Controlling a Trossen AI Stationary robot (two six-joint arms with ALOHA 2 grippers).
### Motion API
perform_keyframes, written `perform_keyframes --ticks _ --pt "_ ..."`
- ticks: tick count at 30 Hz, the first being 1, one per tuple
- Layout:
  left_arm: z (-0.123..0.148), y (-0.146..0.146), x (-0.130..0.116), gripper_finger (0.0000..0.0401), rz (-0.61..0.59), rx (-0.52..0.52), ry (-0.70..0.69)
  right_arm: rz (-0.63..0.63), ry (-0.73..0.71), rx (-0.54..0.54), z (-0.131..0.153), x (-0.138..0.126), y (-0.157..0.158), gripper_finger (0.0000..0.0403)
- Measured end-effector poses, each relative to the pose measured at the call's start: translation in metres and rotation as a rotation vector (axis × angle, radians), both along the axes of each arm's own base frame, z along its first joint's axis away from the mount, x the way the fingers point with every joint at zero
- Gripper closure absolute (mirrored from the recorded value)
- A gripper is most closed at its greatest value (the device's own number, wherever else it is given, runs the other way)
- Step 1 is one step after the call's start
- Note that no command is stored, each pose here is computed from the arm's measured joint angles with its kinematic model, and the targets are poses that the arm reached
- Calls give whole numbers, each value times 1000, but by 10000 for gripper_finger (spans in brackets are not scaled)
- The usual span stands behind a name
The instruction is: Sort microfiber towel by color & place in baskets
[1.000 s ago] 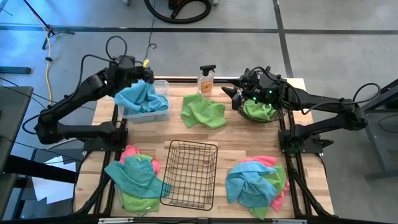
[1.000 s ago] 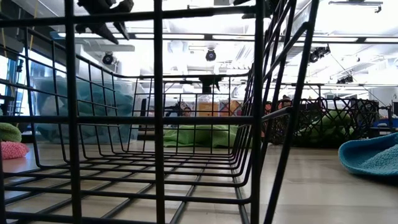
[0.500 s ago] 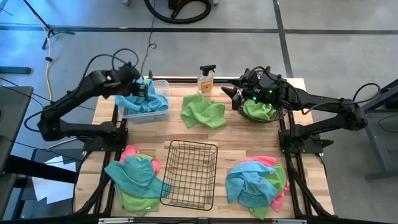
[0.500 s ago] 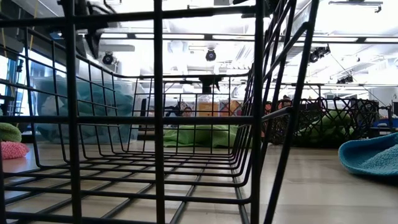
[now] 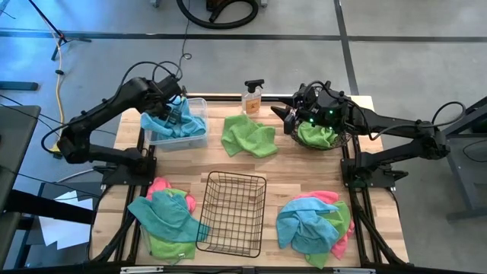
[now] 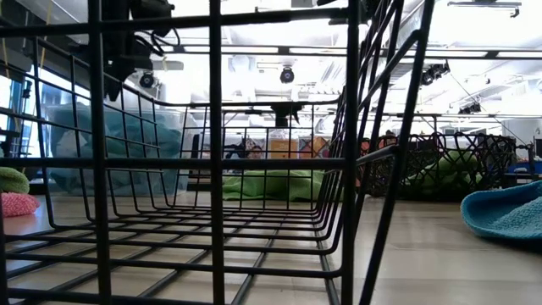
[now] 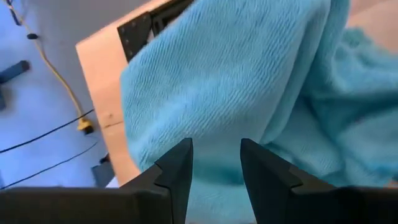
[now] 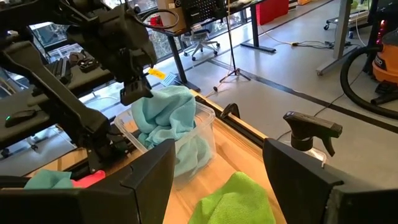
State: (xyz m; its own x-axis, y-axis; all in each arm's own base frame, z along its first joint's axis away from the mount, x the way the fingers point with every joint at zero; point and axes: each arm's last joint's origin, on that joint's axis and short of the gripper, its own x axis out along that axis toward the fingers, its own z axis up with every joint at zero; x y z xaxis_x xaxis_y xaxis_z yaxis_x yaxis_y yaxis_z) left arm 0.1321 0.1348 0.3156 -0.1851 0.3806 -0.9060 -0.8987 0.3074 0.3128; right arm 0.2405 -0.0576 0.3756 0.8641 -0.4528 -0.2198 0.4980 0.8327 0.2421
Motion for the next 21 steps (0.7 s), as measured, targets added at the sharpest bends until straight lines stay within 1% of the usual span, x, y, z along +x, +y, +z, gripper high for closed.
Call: perform_keyframes --ticks 3,6,8,12,14,21 --pt "-1 0 -2 279 -39 -30 55 5 2 -2 0 0 0 162" --pt "-4 6 -2 279 -51 -12 117 8 2 -2 0 0 0 162" --pt "-6 10 -1 279 -63 -21 133 12 1 3 0 0 0 162" --pt "-15 18 2 279 -109 -103 161 29 2 7 0 0 1 162" --pt "-19 22 5 279 -123 -127 194 30 2 8 0 0 1 162" --pt "-29 31 10 279 -119 -121 283 32 1 11 0 0 1 162"
